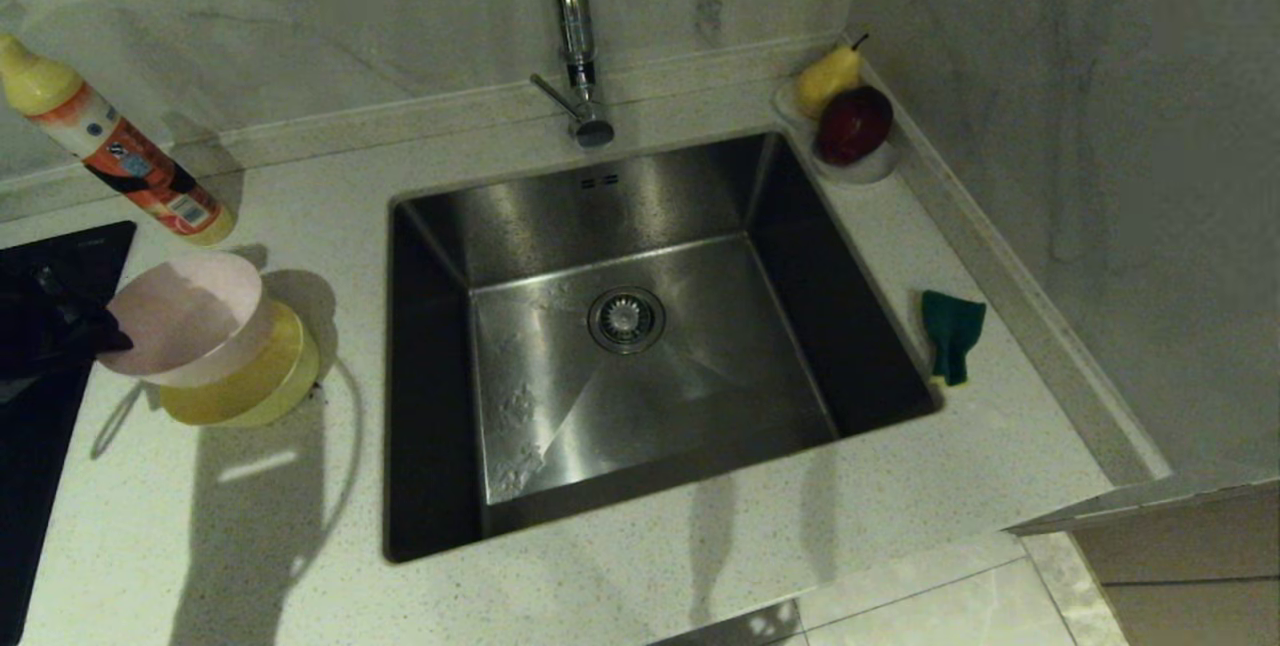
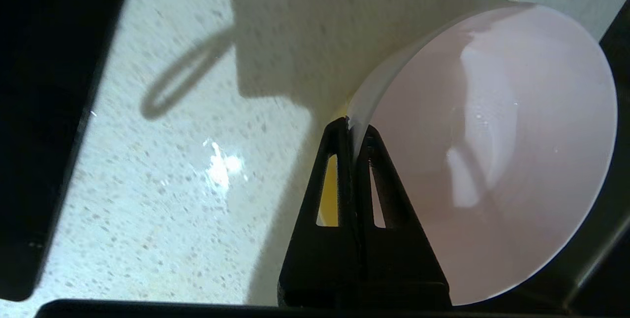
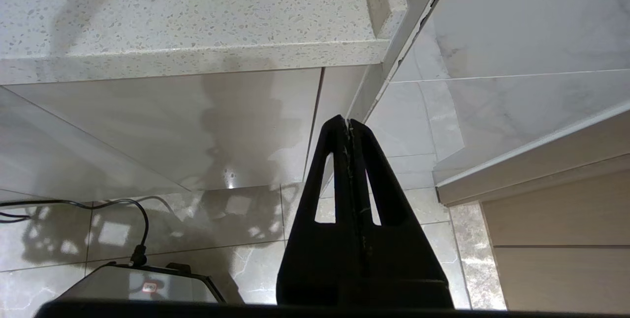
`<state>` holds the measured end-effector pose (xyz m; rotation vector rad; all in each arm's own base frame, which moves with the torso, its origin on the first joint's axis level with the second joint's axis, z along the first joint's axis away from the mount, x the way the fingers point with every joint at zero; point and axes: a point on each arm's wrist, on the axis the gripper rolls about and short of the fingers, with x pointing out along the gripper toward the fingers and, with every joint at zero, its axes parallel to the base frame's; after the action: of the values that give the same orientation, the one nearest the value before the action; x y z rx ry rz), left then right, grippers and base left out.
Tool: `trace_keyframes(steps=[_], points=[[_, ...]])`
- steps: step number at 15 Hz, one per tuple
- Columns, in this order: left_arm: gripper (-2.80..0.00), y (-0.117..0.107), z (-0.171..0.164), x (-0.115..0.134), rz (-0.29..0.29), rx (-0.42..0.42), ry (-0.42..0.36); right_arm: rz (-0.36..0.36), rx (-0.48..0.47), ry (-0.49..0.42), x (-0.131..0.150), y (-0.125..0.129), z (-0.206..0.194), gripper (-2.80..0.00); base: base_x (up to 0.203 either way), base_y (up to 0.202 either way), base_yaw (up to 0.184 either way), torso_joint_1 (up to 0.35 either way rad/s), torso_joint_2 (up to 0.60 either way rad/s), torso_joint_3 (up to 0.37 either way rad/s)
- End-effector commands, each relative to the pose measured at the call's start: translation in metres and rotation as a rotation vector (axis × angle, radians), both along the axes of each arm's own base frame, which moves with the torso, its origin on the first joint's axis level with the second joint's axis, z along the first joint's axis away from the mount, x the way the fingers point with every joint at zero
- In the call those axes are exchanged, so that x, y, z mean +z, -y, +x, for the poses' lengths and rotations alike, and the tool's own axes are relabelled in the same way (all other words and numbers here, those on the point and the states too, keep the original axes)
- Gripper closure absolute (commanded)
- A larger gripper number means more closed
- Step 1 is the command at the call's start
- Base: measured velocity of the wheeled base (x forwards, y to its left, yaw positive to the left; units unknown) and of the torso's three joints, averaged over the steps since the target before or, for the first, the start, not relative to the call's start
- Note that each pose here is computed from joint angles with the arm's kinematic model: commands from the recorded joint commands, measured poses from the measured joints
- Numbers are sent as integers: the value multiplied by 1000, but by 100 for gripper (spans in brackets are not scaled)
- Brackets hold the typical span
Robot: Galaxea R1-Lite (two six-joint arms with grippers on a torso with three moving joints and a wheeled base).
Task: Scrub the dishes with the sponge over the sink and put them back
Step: Place the bowl on the bowl
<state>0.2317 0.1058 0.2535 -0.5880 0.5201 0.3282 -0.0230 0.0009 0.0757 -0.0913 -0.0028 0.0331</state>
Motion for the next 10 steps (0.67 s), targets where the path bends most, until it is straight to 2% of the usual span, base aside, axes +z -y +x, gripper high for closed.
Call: trace_keyframes(steps=[1,3,6,10], points=[[0,3,0,-5,-12,-10,-17,-1,0,0,0,0,0,0,0,0,0,0,0,0],[0,4,0,-12,-17,-12,-30,-1,2,0,0,0,0,0,0,0,0,0,0,0],[0,5,7,-25,0,-21,19,-1,2,0,0,0,0,0,0,0,0,0,0,0],[0,6,8,-24,5,-19,31,-1,1,0,0,0,0,0,0,0,0,0,0,0]])
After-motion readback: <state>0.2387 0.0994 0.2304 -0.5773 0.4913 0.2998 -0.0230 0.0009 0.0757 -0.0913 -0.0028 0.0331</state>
